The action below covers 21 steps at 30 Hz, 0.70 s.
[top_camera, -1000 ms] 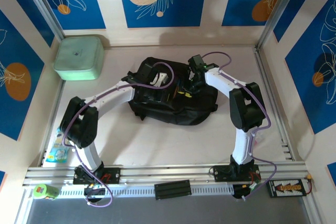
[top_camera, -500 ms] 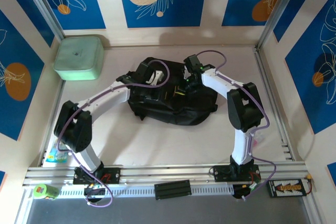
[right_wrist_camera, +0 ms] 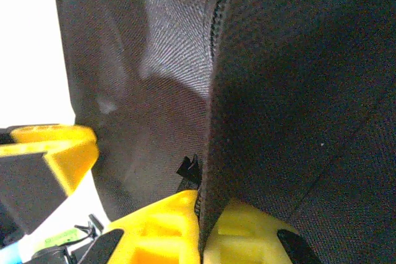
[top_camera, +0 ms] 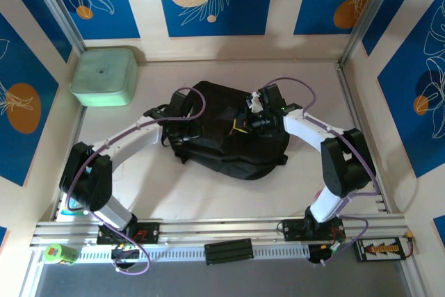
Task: Pack books, pencil case, and school supplies into a backpack
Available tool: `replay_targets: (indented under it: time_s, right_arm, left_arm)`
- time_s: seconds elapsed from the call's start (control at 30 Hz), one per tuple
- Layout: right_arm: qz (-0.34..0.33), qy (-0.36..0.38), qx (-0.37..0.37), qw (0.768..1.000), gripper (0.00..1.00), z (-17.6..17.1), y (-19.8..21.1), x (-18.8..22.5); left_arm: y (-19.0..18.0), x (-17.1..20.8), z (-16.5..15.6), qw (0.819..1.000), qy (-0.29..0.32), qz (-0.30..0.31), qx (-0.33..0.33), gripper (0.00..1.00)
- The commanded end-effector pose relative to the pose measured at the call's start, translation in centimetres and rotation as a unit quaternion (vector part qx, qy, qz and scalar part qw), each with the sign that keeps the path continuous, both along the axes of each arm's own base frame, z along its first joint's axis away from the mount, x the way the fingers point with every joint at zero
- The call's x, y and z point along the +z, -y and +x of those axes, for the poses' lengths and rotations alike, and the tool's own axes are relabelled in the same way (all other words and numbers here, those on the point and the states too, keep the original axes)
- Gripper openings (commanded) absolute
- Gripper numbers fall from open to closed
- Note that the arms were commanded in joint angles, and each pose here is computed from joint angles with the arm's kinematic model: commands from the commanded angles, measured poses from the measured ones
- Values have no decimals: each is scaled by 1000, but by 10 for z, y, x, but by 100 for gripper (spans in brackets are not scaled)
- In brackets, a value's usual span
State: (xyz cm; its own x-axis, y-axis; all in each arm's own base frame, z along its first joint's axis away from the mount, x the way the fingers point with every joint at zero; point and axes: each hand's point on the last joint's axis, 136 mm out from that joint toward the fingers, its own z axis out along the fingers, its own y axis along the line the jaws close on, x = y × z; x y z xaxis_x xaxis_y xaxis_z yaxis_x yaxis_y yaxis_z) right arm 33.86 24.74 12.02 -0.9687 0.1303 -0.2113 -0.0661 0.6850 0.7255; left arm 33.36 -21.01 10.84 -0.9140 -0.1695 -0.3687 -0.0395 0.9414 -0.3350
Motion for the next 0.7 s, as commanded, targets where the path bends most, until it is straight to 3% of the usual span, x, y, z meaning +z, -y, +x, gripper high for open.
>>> replay_targets:
  time_s: [0.0, 0.13, 0.27, 0.4, 0.53, 0.67]
  right_arm:
    - [17, 60, 29, 998, 0, -10, -5, 18]
    - [-69, 48, 31, 996, 9, -30, 12, -29]
    - [-102, 39, 23, 994, 18, -34, 17, -44]
    - [-129, 14, -10, 991, 20, -33, 21, -61]
    - [-149, 9, -24, 988, 21, -39, 24, -70]
    - [-152, 13, -33, 988, 21, -38, 25, -73]
  left_arm:
    - [4, -11, 26, 999, 19, -38, 25, 41]
    - [21, -8, 55, 996, 58, -73, 2, 41]
    - [32, -3, 78, 993, 84, -84, -26, 41]
    - [31, 9, 89, 990, 96, -97, -32, 41]
    - [19, 41, 71, 990, 86, -111, -10, 42]
    - [3, 41, 30, 991, 21, -125, 39, 47]
